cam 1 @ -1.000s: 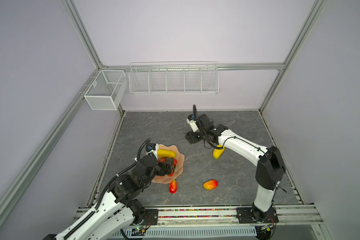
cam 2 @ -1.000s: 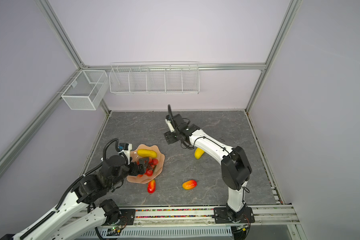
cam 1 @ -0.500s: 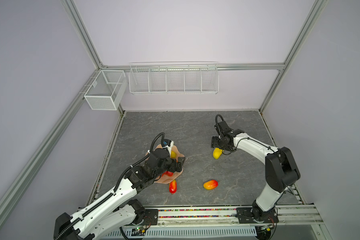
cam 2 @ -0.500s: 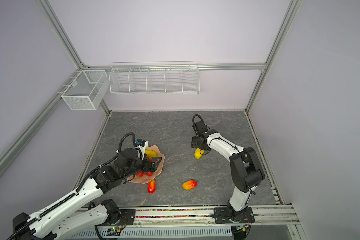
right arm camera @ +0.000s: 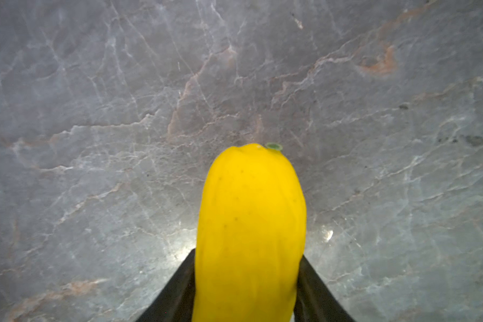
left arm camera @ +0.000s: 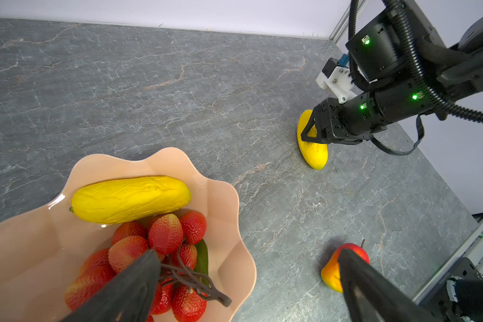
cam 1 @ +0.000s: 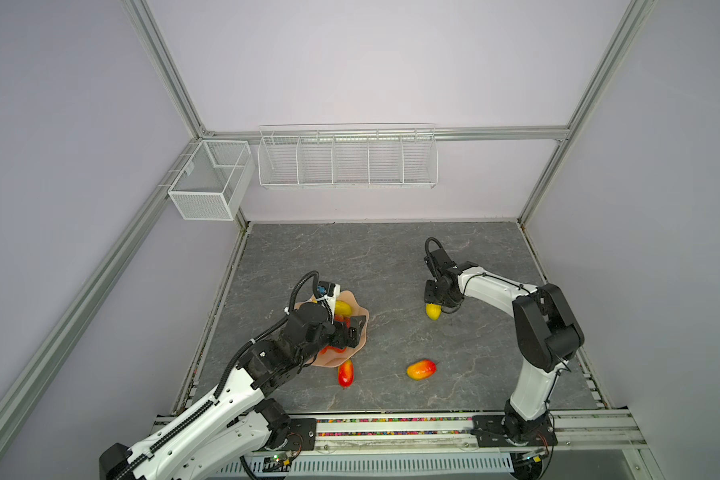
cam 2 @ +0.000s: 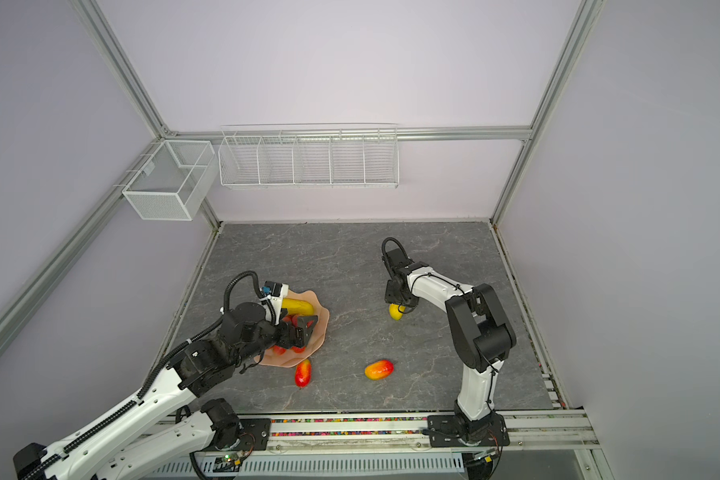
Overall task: Place and organize the fake fruits in the fruit bowl
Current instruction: 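Grasp the second yellow fruit farther from the robot with the right gripper, then place the second yellow fruit into the bowl with the right gripper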
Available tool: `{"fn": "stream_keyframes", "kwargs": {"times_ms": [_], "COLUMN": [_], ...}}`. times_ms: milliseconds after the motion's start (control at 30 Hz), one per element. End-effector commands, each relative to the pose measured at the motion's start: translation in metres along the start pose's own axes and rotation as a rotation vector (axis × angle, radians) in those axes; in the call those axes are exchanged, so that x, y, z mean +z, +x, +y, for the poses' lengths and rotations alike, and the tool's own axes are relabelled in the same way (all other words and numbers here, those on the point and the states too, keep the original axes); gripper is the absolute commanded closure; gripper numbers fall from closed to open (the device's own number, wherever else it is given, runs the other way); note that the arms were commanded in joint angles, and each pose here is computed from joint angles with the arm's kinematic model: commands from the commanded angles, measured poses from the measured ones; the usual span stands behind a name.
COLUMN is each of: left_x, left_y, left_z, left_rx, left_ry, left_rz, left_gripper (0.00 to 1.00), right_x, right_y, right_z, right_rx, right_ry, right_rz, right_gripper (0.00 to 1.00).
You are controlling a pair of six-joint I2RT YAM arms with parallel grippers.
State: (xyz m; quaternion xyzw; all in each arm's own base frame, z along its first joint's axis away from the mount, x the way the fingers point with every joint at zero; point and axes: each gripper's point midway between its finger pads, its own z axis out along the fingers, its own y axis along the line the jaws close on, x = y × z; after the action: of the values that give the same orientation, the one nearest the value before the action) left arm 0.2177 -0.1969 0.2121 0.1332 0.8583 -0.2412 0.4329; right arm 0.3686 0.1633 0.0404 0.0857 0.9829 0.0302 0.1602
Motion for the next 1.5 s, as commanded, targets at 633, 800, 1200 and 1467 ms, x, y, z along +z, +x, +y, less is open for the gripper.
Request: {"fn": "stream_keyframes", "kwargs": {"times_ms": [633,800,1200,1467], "left_x": [-0.058,-0.059,-0.067,-0.068], "left_y": [0.005,0.008,0.012,0.013], "left_z": [0.032,0.033,0.039,0.038], "left_rx": [-0.137,-0.137,-0.147,-0.152], "left_ry": [-0.124,-0.125,-0.13,-0.121], "left_rz": [-0.017,-0.011,-0.027,-0.026], "left_gripper": [0.01,0.01,0.01,0.01], "right_x": [-0.122,-0.114,-0.091,-0.093], "right_y": [0.091,0.105,0.126,0.129], "right_z": [0.216,0.236,0.248,0.247], "right_rx": [-0.212,-0.248,-0.278,-0.288], "right_ry": [-0.582,-0.583,-0.563,-0.552], "right_rz": [-0.056,-0.029,0.042,0.043], "right_gripper": [0.57,0.57,0.54,0.39]}}
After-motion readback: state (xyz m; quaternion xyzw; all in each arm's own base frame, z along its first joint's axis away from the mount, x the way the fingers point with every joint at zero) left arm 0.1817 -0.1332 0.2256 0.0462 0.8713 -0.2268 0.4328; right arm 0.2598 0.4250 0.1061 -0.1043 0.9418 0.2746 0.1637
